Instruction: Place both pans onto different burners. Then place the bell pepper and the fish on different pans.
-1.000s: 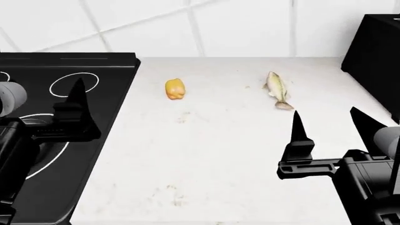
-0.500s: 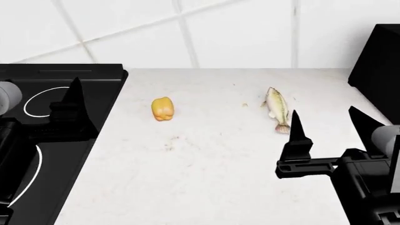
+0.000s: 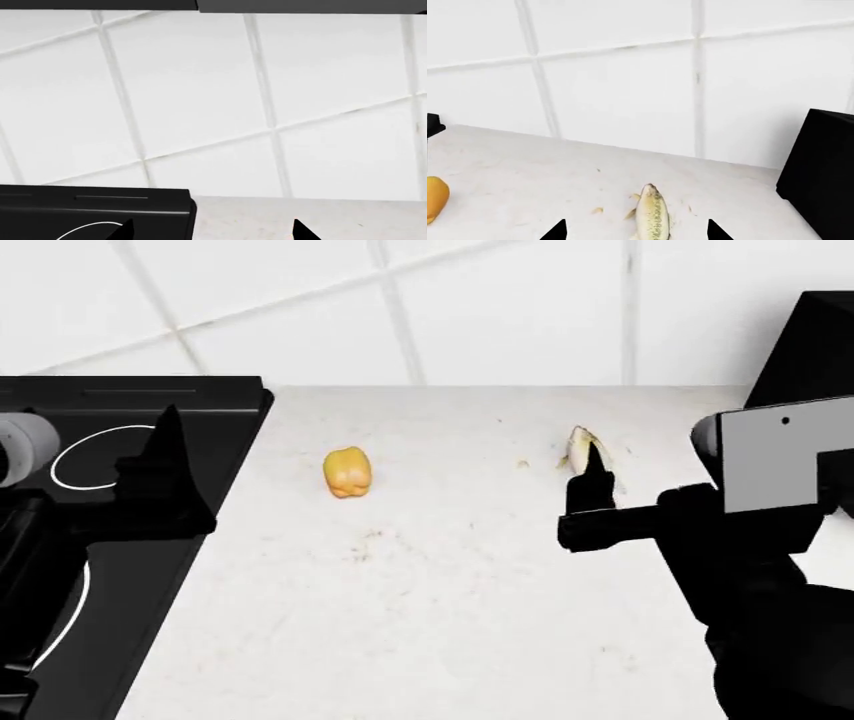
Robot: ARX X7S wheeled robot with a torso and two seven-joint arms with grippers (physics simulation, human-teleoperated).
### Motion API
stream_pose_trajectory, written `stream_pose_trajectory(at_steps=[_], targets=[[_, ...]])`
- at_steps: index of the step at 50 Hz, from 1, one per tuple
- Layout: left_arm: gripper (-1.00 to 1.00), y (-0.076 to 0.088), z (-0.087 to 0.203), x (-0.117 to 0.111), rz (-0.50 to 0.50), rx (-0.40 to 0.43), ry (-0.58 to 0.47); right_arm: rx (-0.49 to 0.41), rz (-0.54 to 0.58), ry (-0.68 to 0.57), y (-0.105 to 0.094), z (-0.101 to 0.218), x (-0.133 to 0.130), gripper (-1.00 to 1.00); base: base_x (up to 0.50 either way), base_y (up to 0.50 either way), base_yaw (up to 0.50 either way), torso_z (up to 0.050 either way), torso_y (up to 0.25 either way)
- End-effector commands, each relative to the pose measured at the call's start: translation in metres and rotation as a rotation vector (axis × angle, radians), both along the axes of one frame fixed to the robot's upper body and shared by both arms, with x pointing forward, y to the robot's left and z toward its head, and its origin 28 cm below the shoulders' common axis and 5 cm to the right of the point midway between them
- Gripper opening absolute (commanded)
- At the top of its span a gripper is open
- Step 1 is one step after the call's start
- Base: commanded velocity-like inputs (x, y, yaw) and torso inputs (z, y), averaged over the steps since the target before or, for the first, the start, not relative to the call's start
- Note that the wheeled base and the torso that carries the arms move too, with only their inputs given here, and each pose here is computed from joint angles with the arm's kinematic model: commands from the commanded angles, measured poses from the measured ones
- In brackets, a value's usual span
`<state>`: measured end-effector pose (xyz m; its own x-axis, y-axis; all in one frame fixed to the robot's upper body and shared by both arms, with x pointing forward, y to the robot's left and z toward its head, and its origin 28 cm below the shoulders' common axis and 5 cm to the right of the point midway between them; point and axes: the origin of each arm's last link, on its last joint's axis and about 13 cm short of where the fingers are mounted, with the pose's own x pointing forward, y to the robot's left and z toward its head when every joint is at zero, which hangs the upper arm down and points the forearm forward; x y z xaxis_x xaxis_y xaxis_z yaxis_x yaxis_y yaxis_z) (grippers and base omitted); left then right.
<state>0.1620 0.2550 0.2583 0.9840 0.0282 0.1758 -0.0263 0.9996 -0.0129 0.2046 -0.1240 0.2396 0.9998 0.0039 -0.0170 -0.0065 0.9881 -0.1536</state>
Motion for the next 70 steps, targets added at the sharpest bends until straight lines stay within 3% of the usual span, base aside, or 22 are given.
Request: stream_pose_trajectory(at_steps=[1,16,49,70], targets=[[1.00,-0.001,0.001,0.001,-0.005,0.000,0.000,-0.026,-0.004,0.073,-0.001,0.010,0.038,1.00,0.00,0.00,0.00,0.000,0.000],[1.00,0.001,0.001,0.000,0.000,0.005,-0.014,-0.046,-0.014,0.141,0.001,0.003,0.075,1.00,0.00,0.00,0.00,0.000,0.000],[1.00,0.003,0.001,-0.001,-0.002,-0.001,-0.030,-0.061,-0.058,0.301,-0.001,-0.002,0.113,1.00,0.00,0.00,0.00,0.000,0.000],[1.00,0.002,0.003,-0.002,-0.009,-0.006,-0.034,-0.060,-0.085,0.362,-0.004,-0.003,0.153,1.00,0.00,0.00,0.00,0.000,0.000]])
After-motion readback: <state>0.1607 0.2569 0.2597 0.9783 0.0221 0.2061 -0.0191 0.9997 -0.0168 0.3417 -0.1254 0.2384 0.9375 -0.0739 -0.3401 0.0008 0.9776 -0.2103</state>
